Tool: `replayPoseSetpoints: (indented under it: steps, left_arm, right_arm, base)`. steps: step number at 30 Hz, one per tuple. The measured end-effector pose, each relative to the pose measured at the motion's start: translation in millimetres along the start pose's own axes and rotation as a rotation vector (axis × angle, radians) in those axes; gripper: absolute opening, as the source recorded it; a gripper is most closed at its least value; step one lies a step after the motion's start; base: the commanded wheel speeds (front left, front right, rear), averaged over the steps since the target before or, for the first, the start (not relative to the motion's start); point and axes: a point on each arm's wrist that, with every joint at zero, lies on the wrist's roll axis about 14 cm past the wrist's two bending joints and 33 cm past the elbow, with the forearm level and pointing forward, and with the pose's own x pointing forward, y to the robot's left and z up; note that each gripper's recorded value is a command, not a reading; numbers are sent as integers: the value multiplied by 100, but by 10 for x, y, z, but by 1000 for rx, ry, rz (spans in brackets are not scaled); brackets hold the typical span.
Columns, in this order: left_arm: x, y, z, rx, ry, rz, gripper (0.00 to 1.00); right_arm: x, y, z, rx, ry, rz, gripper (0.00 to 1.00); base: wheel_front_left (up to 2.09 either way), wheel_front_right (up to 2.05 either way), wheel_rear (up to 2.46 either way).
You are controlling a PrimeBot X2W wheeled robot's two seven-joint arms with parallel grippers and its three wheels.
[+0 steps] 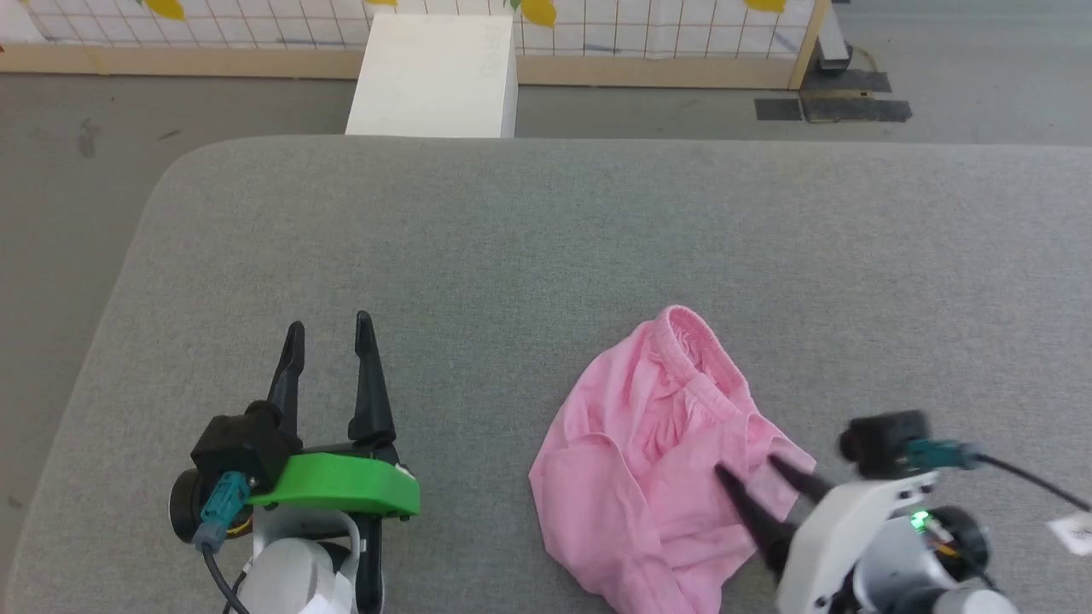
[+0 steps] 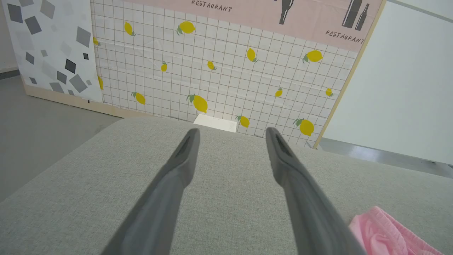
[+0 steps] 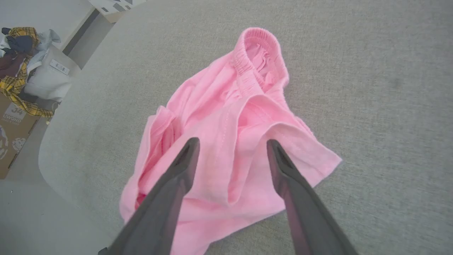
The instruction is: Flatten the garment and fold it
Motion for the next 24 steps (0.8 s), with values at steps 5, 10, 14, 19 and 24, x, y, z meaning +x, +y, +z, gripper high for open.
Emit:
replayPoseSetpoints:
  steps: [5,10,14,19,24]
  left_arm:
    - [5,38,-59,3,16,11,100]
    - [7,80,-70,6,19,22,100]
    - [1,104,-63,5,18,32,100]
    - [-6,103,-30,3,9,32,100]
    - [7,79,-29,1,8,26,100]
  right_arm:
    - [184,80,-345,-24,152,25,65]
    - [329,112,-231,-55,138,39,0]
    - [327,-169,26,-100,70,-63,0]
    - [68,-765,594,-122,-108,-271,0]
    - [-348,-1537,688,-34,-174,-514,0]
  base:
    - [0,0,0]
    - [0,0,0]
    - [0,0,0]
    - [0,0,0]
    - [0,0,0]
